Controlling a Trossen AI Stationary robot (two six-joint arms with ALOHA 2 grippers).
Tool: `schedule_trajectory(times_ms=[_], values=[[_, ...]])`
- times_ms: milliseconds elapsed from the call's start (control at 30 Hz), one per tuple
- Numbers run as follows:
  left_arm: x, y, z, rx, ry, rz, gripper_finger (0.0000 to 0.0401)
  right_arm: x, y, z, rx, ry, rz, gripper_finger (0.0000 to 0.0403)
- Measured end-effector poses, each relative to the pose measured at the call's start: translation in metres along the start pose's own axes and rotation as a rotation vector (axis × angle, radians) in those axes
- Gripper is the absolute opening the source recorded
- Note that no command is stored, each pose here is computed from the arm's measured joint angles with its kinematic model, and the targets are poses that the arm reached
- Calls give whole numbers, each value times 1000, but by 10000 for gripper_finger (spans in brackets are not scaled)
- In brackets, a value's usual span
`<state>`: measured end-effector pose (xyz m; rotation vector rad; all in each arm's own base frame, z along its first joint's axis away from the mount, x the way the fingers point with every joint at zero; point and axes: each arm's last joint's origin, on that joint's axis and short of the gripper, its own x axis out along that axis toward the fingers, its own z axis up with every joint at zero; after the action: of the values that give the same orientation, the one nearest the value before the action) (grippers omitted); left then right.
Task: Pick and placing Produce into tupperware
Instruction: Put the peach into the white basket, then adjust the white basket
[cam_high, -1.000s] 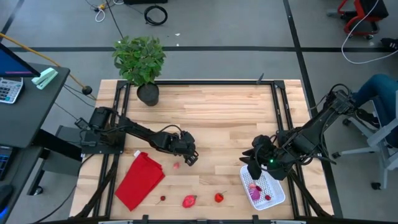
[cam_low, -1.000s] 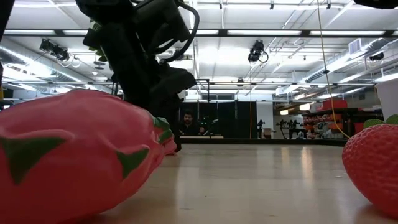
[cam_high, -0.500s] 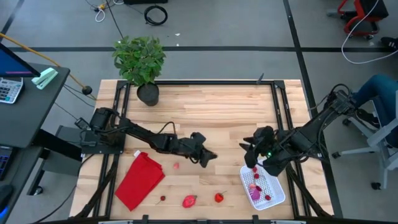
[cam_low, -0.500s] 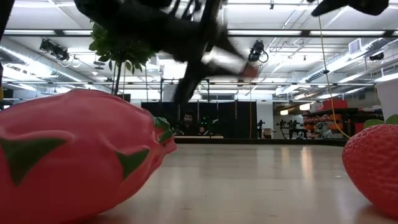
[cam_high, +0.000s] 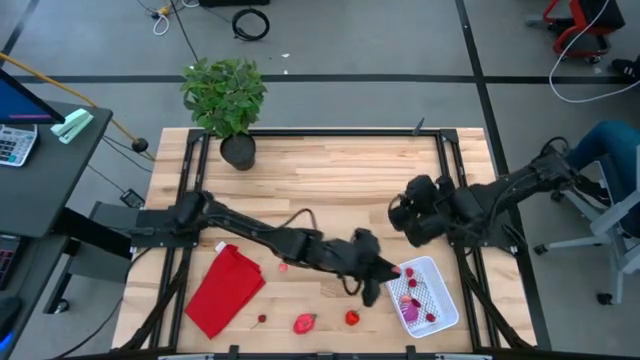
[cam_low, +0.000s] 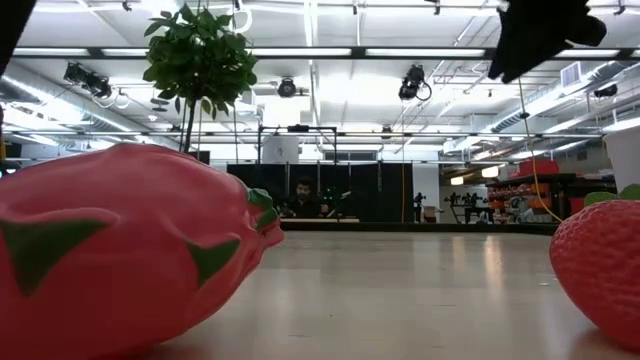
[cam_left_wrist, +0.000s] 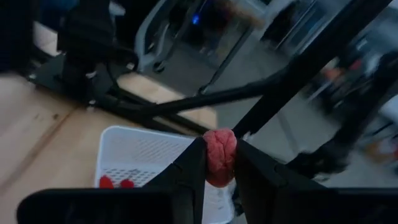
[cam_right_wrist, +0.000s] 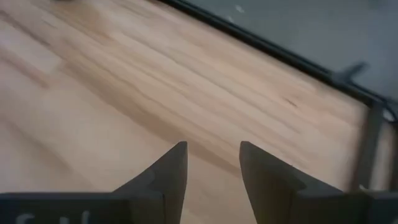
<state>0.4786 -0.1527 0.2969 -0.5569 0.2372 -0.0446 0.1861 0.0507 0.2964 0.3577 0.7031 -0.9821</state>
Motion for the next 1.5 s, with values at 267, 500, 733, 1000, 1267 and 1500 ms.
schedule_trajectory(times_ms=[267,500,733,1000,1267,1500], values=[[66,6,-36,54,93,25,81,14,-14,13,26,212,-25,155],[96,35,-85,72,215,81,82,18,-14,17,65,216,-18,155],[91,50,-86,103,350,153,86,18,-12,18,82,208,3,155],[92,43,-59,101,276,120,149,18,-11,18,83,207,6,155],[89,39,-48,62,347,15,191,18,-11,18,39,214,14,155],[69,34,-26,-3,517,-97,178,16,-9,14,-71,334,88,155]])
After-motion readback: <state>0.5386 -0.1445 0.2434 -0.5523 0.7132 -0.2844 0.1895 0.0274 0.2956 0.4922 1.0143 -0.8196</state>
